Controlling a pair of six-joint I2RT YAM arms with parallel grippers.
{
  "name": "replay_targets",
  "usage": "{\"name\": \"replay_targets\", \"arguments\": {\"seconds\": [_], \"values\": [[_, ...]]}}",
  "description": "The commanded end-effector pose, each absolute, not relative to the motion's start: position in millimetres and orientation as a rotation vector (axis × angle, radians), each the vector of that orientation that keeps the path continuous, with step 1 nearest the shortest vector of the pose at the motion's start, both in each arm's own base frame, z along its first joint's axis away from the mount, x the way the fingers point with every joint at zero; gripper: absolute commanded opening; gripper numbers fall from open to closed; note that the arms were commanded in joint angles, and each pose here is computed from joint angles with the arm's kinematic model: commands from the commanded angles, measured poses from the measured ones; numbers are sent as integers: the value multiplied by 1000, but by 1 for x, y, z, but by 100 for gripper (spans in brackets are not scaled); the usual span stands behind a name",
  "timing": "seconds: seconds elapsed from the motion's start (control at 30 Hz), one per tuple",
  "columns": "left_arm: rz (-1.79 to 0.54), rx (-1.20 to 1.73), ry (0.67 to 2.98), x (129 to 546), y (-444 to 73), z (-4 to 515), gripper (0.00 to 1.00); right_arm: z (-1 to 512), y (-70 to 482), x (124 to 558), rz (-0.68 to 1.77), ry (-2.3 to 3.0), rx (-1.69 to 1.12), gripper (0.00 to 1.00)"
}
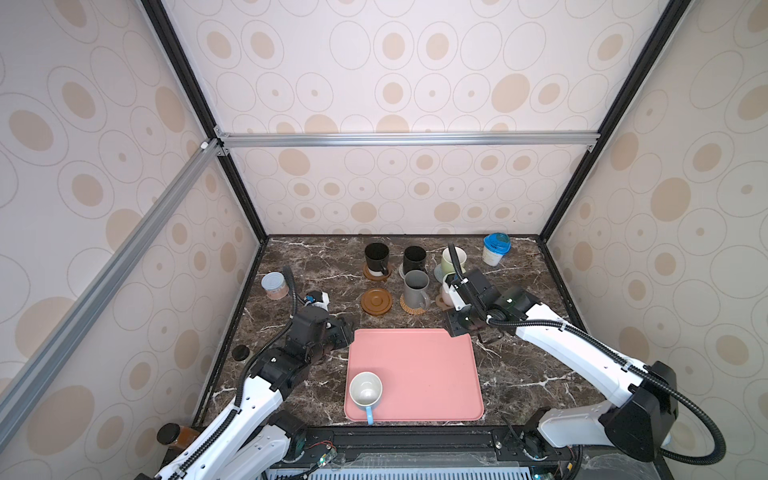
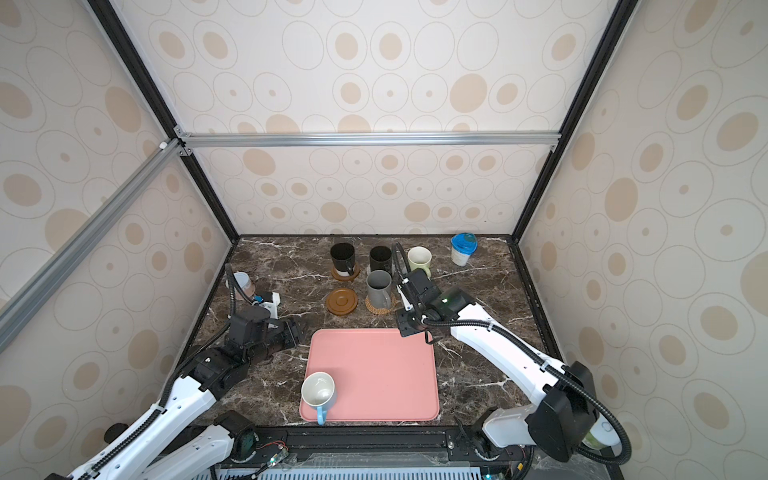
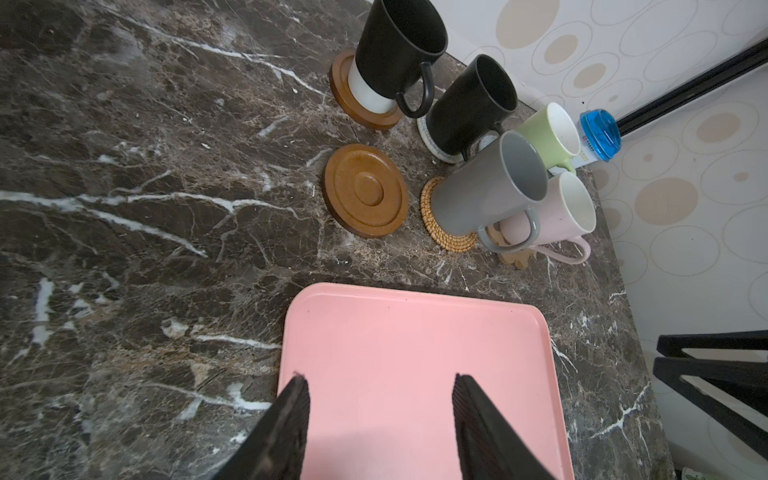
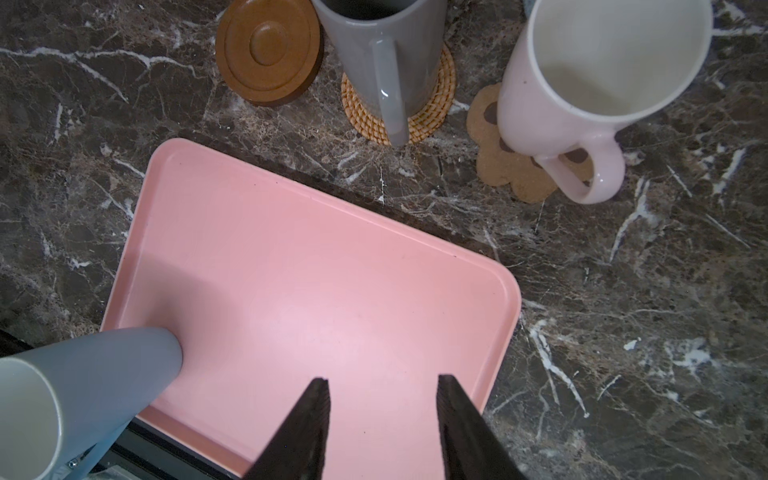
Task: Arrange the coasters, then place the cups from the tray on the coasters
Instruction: 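Draw the right gripper back while the left gripper moves over the white mug, then lower the left gripper into the white mug and close on its rim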
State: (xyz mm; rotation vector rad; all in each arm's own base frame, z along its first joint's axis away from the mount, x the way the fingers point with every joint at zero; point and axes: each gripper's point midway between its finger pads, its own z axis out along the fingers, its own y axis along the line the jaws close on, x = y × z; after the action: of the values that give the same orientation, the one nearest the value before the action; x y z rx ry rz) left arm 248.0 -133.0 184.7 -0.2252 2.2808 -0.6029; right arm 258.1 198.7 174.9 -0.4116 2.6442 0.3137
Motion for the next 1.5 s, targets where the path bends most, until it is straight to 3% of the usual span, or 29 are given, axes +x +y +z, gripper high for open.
{"name": "replay_targets", "arguments": {"seconds": [0.0, 0.77, 1.47], "values": [[-555, -205, 2391, 224, -136, 183, 56, 177, 194, 249, 330, 2646, -386, 46], [-463, -38, 2681, 73, -224, 178, 53, 184, 192, 230, 430, 2575, -460, 48], [-434, -221, 2751, 52, -192, 115, 51, 181, 177, 208, 463, 2591, -399, 48]]}}
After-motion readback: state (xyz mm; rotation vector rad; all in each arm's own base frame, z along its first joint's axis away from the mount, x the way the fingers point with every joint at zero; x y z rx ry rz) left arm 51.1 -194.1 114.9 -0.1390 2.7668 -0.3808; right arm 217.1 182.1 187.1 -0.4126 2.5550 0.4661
